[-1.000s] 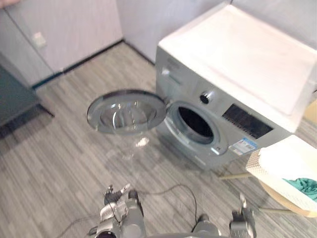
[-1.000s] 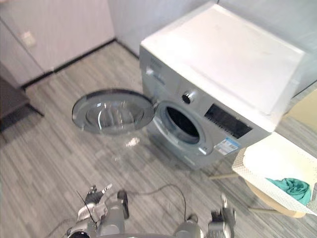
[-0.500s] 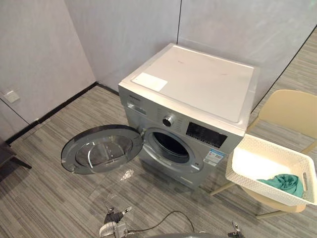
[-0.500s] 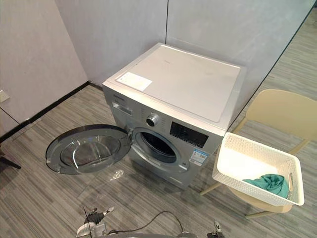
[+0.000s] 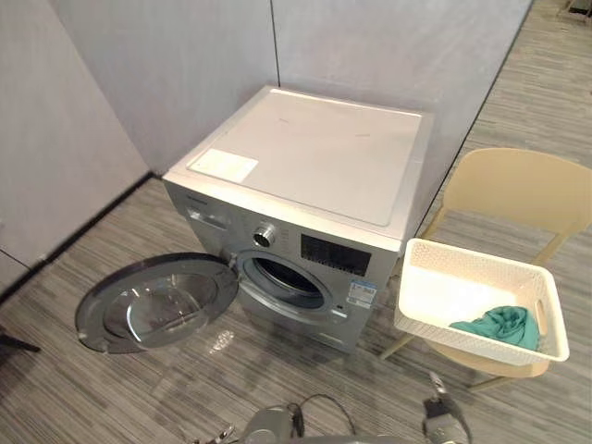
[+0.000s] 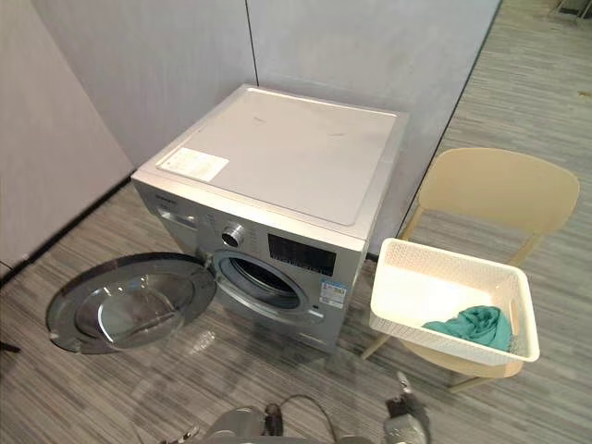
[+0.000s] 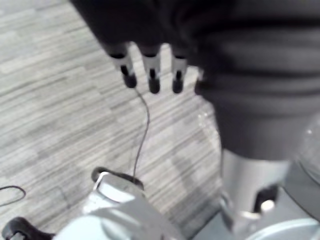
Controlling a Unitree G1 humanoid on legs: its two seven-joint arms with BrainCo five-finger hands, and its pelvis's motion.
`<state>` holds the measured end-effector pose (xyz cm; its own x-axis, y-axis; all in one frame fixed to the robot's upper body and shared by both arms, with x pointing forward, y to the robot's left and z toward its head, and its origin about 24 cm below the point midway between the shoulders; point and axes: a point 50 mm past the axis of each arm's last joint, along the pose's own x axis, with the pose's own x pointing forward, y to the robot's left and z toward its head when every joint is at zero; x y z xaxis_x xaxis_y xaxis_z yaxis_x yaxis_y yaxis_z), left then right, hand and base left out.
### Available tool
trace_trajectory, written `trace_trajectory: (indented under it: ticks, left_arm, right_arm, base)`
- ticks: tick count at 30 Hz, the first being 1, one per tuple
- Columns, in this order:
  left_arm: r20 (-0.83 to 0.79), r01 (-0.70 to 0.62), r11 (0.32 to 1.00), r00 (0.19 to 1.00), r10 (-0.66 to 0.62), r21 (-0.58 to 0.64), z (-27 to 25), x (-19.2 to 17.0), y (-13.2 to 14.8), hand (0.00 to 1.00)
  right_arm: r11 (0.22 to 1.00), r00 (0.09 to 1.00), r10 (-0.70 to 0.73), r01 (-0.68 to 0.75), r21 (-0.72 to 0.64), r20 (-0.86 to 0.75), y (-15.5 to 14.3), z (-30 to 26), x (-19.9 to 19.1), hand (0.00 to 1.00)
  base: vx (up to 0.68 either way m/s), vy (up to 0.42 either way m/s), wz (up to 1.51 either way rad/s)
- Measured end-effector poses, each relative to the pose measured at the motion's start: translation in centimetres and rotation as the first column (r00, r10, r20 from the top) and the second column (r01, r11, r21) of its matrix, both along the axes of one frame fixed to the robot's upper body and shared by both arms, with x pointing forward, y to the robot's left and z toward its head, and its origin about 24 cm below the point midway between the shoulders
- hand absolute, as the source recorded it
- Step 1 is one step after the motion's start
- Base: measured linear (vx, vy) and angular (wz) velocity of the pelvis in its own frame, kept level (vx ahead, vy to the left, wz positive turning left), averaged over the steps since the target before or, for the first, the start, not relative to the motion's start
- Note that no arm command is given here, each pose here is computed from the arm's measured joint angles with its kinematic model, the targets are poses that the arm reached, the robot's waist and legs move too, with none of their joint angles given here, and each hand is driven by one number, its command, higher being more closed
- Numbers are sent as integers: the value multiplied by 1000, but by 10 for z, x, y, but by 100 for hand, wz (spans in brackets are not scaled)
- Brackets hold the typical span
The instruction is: Pick up the laundry basket with both hands and put the clothes into the washing machine.
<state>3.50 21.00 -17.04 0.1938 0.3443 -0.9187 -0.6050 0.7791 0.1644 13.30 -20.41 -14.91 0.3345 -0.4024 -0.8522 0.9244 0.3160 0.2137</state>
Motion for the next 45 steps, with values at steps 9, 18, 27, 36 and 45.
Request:
trace_trajectory:
  ticks: [9,18,27,36,45]
  left_arm:
    - [126,136,990,982,-140,42,9,52,-6,0]
    - [223,207,973,949,-225,101,20,81,-3,0]
    - [82,54,998,995,-56,22,4,25,-7,0]
    - [87,122,992,988,-125,30,5,29,-7,0]
    - [82,380,923,919,-385,68,9,26,1,0]
  right_arm:
    - [996,996,83,-84,5,15,14,-2,-12,0]
    - [962,975,-125,165,-216,186,-53,41,-5,0]
    - [762,888,-30,317,-564,459,-131,140,28,0]
    - [646,788,255,292,-705,560,-111,202,66,0]
    - [171,589,808,-200,-965,21,-96,228,111,0]
  base:
    - [211,-55,-16]
    - [108,-420,-3]
    - [63,-301,-1]
    - [9,-21,14]
    - [-84,25,-14]
